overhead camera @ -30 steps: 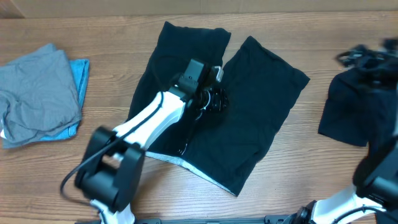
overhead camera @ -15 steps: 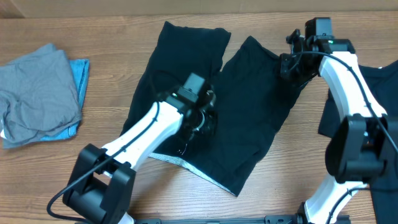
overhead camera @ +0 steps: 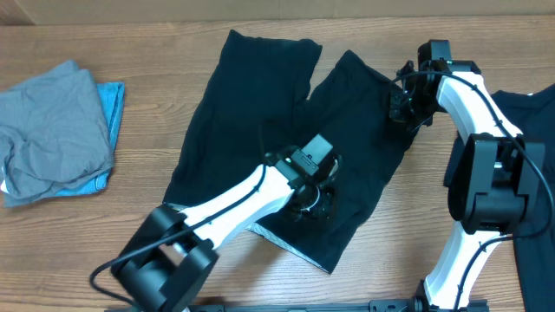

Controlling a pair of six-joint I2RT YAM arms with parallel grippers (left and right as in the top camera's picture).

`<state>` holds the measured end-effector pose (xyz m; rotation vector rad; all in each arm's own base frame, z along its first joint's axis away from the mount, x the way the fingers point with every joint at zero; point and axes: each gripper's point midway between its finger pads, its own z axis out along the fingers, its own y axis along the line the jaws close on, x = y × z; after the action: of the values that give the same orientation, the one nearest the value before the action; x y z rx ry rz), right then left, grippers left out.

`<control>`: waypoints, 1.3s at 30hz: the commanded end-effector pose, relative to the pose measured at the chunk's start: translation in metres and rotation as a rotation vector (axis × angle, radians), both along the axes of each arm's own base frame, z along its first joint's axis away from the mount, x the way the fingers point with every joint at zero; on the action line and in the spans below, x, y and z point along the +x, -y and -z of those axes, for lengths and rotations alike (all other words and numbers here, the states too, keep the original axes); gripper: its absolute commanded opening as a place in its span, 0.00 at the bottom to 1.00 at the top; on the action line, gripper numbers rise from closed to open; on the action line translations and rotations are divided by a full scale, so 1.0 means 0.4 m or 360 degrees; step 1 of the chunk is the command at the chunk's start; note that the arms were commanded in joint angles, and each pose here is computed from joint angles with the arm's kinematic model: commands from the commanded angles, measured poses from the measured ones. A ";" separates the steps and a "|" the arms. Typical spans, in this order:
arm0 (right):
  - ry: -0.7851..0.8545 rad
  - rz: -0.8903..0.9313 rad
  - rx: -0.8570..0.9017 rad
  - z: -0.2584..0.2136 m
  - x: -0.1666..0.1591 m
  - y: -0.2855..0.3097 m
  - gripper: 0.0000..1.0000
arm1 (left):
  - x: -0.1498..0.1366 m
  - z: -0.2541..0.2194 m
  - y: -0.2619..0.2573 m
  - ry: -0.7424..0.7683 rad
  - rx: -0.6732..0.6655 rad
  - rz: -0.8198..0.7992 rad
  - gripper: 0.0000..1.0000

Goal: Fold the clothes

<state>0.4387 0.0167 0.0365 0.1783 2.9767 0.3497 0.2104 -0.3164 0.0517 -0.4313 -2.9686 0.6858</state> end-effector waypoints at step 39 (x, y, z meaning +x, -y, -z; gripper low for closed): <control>-0.0441 0.0234 -0.0058 0.172 -0.218 0.013 0.04 | -0.032 0.115 -0.196 -0.0259 0.0331 -0.0095 0.05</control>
<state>0.3898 0.0146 -0.0019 0.3686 3.0760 0.3255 0.2055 -0.2450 0.0095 -0.2249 -2.8655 0.3987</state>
